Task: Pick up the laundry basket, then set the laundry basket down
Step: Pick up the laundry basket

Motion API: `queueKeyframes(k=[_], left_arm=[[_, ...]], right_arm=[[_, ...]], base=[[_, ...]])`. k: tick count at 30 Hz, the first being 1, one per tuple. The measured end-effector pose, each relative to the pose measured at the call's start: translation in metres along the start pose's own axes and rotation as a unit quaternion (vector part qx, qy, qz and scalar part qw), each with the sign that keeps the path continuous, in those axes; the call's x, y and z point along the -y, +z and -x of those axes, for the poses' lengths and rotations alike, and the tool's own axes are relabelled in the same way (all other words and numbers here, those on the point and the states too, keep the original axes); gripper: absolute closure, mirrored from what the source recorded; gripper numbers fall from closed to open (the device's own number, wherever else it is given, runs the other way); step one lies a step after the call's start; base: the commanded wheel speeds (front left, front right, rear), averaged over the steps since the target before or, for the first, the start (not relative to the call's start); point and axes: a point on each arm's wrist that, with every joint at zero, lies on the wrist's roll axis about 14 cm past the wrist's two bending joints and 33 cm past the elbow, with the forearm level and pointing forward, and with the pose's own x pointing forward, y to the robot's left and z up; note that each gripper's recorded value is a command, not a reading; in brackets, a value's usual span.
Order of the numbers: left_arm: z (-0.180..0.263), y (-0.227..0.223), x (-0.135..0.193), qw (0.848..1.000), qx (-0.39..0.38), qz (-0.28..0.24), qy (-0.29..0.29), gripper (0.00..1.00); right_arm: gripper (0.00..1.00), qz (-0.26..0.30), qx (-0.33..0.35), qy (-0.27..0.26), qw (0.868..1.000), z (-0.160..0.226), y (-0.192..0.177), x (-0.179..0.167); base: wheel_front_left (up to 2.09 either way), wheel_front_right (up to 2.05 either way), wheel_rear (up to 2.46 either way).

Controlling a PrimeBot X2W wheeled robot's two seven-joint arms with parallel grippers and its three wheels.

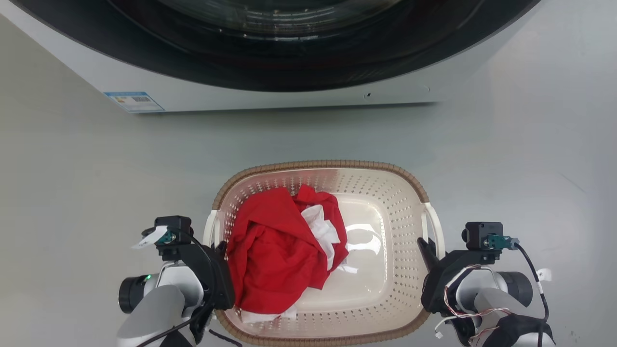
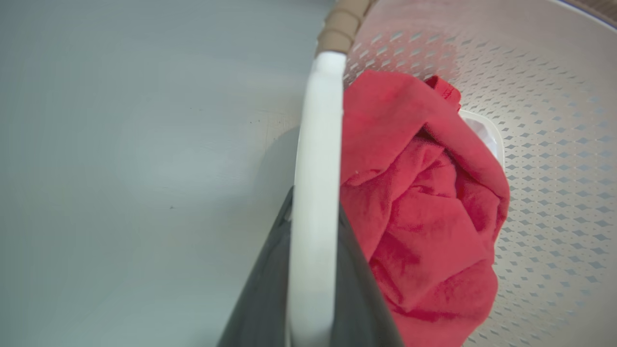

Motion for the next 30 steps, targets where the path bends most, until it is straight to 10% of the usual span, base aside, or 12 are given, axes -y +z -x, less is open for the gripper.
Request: queueKeyframes(k=[30], left_arm=[[0.099,-0.018,0.028,1.000,0.009,0.017,-0.022,1.00]], right_arm=[[1.00,-0.061,-0.011,0.005,0.998,0.103,-0.010,-0.025]], base=[[0.00,0.00,0.00]])
